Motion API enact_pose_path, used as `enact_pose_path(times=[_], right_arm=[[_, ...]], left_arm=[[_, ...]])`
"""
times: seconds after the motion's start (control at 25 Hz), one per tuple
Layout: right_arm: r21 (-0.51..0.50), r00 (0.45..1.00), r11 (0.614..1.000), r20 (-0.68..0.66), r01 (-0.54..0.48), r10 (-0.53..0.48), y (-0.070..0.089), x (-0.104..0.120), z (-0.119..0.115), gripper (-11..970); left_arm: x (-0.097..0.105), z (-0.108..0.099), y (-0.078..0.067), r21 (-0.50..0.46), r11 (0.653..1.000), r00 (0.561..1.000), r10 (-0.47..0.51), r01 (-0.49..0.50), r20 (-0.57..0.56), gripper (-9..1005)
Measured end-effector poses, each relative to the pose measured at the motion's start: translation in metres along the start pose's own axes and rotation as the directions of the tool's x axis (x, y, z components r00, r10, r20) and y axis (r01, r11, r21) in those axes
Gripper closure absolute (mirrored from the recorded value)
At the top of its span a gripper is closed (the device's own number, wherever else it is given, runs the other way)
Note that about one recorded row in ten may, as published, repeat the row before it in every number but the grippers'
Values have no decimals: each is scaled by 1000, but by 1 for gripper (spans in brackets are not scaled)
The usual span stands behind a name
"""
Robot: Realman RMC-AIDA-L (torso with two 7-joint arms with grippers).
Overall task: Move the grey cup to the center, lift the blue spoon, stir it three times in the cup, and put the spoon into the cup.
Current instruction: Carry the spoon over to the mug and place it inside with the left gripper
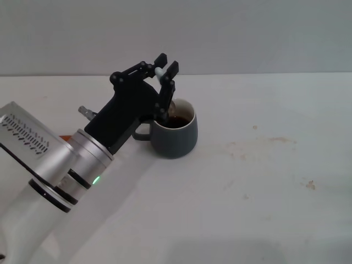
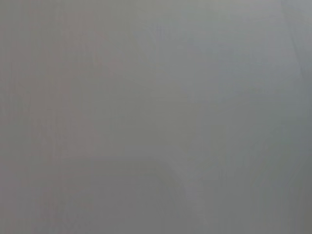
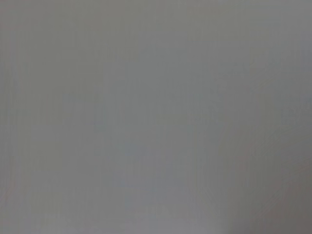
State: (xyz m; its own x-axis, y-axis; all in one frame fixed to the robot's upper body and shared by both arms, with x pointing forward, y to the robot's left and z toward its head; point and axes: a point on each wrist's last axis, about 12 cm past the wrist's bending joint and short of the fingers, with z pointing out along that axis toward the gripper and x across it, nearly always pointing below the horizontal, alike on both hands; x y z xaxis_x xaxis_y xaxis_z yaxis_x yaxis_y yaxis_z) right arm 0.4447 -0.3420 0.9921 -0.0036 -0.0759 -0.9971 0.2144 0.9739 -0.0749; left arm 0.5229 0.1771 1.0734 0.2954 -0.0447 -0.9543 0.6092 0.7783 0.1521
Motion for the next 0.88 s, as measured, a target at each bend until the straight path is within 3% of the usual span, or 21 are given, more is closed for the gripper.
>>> enact_pose_path(times=[0.88], right_arm=[[-1, 1000, 1000, 1, -4, 4, 1, 0, -3, 961]], left_arm=[[15, 11, 6, 25, 1000, 994, 13, -10, -105, 811]])
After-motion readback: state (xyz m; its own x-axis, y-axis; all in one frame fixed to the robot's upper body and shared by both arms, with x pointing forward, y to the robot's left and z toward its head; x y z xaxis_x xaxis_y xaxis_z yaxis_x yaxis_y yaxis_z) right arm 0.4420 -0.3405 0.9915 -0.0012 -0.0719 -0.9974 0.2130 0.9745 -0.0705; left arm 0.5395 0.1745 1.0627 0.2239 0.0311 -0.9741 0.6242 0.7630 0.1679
